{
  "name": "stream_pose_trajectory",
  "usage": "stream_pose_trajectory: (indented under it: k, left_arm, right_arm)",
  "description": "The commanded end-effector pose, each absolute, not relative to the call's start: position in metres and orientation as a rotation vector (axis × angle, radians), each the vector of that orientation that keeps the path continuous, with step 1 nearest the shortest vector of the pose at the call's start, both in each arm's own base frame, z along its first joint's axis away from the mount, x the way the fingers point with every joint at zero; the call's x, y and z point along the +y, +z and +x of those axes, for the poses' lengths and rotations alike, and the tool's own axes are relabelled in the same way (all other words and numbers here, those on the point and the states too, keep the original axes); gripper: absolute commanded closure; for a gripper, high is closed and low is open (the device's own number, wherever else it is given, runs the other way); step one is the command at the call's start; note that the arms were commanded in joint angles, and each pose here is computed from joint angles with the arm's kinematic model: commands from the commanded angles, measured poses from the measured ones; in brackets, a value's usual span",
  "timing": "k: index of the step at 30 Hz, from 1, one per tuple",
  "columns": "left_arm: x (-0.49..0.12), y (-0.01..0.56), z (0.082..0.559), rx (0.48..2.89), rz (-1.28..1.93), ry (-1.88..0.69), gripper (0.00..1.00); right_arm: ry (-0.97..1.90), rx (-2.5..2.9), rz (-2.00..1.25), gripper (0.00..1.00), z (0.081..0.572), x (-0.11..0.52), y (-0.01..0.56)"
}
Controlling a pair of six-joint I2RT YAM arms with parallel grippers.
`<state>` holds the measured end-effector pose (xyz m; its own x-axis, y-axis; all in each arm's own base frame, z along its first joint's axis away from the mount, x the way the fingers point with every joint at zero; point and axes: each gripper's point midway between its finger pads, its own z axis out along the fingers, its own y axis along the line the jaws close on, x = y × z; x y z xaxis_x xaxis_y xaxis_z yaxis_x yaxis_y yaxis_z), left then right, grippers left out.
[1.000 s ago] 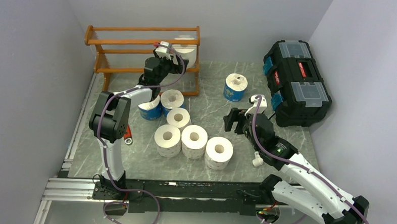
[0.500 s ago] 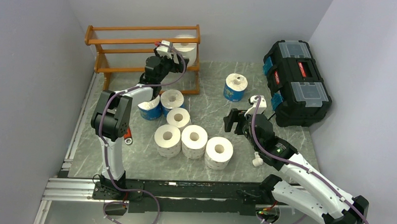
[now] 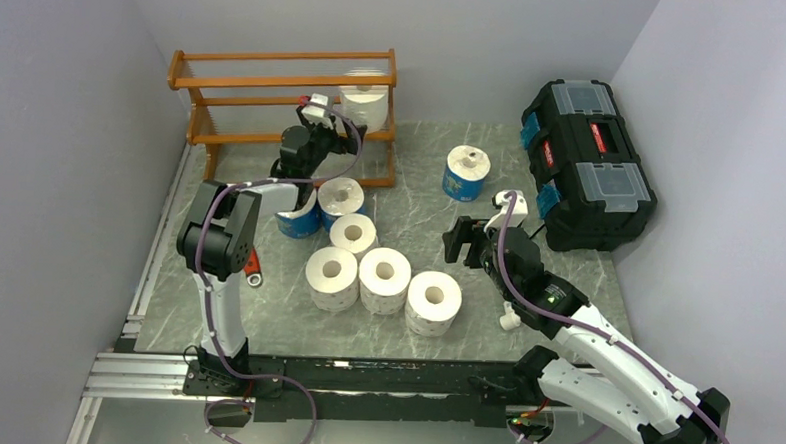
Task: Place and organize the paper towels onto the shelf
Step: Adjust the paper towel on the shelf.
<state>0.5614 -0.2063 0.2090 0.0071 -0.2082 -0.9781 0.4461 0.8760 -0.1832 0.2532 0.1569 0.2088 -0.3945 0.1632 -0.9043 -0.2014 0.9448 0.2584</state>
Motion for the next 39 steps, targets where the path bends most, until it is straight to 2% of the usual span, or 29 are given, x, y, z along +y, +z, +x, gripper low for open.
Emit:
stream_pose_trajectory:
  k: [1,6,13,18,29,39]
  left_arm:
    - [-0.197,0.254,0.544,1.339,0.204,-0.509,0.00]
    - [-0.198,0.257,0.532,1.312,0.216,-0.532,0.03]
    - [-0.209,0.253,0.538,1.326,0.259,-0.568,0.45]
    - [-0.214,0.253,0.540,1.309,0.264,-0.601,0.61]
    - [-0.223,0.242,0.553,1.346,0.274,-0.631,0.72]
    - [-0.219,0.234,0.568,1.381,0.245,-0.589,0.70]
  right_arm:
    - [0.411,1.869,-0.005,0.16,0.258,0.157,0.226]
    - [0.413,1.873,-0.010,0.16,0.258,0.158,0.224]
    - [0.406,1.876,-0.012,0.17,0.259,0.157,0.223]
    - [0.400,1.877,-0.014,0.17,0.259,0.157,0.222]
    - [0.396,1.885,-0.013,0.16,0.260,0.158,0.220]
    - [0.387,1.891,-0.012,0.16,0.260,0.157,0.218]
